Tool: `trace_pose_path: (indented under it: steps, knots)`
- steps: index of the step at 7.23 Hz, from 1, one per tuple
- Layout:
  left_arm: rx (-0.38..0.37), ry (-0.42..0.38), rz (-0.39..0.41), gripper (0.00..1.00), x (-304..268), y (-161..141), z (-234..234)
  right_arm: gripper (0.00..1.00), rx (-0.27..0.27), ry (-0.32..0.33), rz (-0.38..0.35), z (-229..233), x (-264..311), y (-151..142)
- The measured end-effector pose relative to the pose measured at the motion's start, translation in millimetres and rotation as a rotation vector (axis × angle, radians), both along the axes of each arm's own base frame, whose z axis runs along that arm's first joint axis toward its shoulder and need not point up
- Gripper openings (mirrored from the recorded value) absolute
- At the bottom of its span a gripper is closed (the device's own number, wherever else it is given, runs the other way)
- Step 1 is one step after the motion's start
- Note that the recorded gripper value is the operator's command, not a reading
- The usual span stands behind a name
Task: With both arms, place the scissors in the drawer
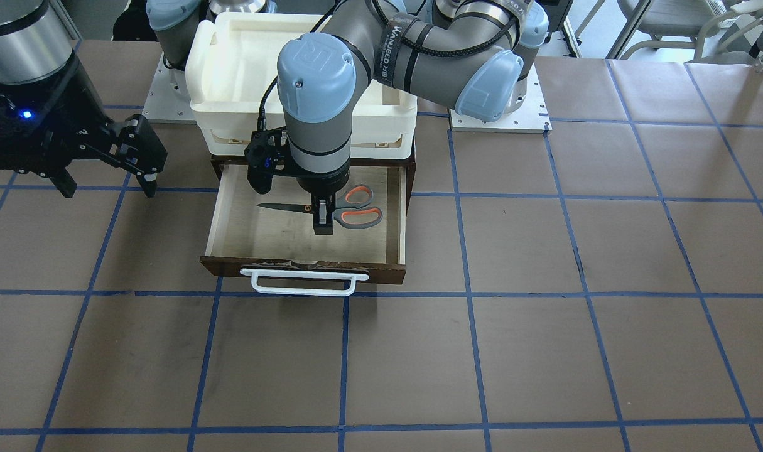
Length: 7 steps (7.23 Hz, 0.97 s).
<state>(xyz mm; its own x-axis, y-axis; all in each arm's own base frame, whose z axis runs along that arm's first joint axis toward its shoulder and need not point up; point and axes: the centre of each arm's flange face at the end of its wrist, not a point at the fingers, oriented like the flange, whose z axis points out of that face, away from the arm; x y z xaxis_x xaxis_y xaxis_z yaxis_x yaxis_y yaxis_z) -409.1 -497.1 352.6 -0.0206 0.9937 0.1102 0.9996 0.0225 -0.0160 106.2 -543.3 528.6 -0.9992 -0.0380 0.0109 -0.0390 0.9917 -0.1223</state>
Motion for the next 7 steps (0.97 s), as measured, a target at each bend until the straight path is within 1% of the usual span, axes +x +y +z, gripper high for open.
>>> trace_pose_path:
  steps: [2,5,7]
  knots:
    - [0.005,-0.005,-0.014,0.08,-4.4,4.9,-5.0,1.0,-0.001,-0.002,0.006,0.9,9.7,2.7]
    - [0.013,-0.004,-0.023,0.08,-8.6,6.5,-11.0,1.0,-0.006,-0.005,-0.019,3.2,23.2,7.2]
    - [0.036,-0.011,-0.024,0.07,-8.3,9.0,-14.1,1.0,-0.005,0.025,-0.022,8.9,23.7,14.7]
